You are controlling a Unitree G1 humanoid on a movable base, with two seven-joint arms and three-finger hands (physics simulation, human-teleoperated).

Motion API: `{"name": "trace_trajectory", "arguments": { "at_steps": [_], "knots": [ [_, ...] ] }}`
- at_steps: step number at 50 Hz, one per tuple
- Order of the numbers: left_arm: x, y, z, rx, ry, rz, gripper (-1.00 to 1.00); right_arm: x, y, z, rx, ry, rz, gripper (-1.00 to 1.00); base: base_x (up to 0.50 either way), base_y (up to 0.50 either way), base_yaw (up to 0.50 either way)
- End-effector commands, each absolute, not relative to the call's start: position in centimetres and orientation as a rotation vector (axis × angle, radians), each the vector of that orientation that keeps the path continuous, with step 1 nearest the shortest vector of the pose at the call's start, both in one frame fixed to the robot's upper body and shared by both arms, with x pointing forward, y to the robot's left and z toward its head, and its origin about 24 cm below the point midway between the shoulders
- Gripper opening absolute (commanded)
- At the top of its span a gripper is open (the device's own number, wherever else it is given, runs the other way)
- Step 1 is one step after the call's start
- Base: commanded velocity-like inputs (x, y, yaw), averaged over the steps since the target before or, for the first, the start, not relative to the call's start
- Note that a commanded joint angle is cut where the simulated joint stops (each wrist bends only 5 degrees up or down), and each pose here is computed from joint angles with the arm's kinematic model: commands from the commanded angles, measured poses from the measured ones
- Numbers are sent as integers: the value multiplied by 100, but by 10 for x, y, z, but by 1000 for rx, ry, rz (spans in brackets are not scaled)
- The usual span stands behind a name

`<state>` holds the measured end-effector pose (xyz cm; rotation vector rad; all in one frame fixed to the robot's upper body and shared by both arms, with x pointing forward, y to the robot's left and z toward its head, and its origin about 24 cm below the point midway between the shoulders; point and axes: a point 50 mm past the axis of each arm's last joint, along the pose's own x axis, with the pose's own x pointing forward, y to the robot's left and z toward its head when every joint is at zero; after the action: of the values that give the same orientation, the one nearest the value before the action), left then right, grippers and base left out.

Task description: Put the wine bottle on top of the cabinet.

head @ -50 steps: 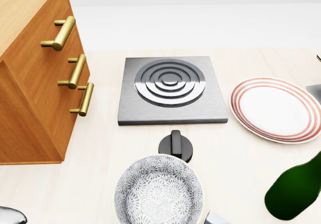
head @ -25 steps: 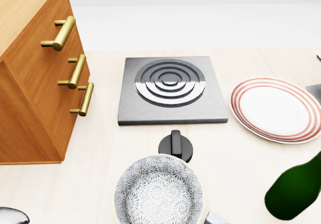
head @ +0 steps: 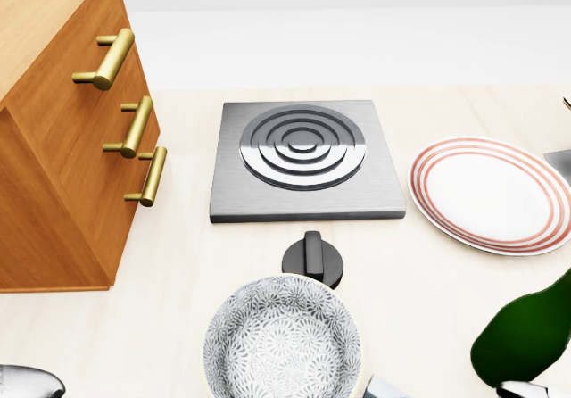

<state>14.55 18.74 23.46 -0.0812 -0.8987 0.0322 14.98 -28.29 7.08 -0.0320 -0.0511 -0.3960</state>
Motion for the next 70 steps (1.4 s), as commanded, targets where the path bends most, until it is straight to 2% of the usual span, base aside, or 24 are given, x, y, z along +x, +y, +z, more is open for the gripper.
{"name": "trace_trajectory", "arguments": {
  "at_steps": [1, 52, 53, 54, 55, 57, 70],
  "knots": [
    [147, 186, 232, -71, -885, 31, 100, 160, -285, 68, -34, -41, -391, 100, 0, 0, 0],
    [156, 186, 214, -62, -778, 32, 100, 194, -288, 78, -77, -73, -356, 100, 0, 0, 0],
    [156, 186, 215, -62, -781, 33, 100, 194, -288, 79, -75, -76, -356, 85, 0, 0, 0],
    [156, 186, 215, -63, -780, 33, 100, 195, -288, 78, -72, -76, -354, 28, 0, 0, 0],
    [155, 186, 215, -62, -783, 33, 100, 195, -287, 79, -72, -77, -353, -7, 0, 0, 0],
    [155, 186, 215, -61, -780, 32, 100, 195, -286, 77, -62, -74, -341, -100, 0, 0, 0],
    [154, 185, 217, -59, -791, 30, 100, 186, -281, 78, -57, -83, -340, -100, 0, 0, 0]
  ]
}}
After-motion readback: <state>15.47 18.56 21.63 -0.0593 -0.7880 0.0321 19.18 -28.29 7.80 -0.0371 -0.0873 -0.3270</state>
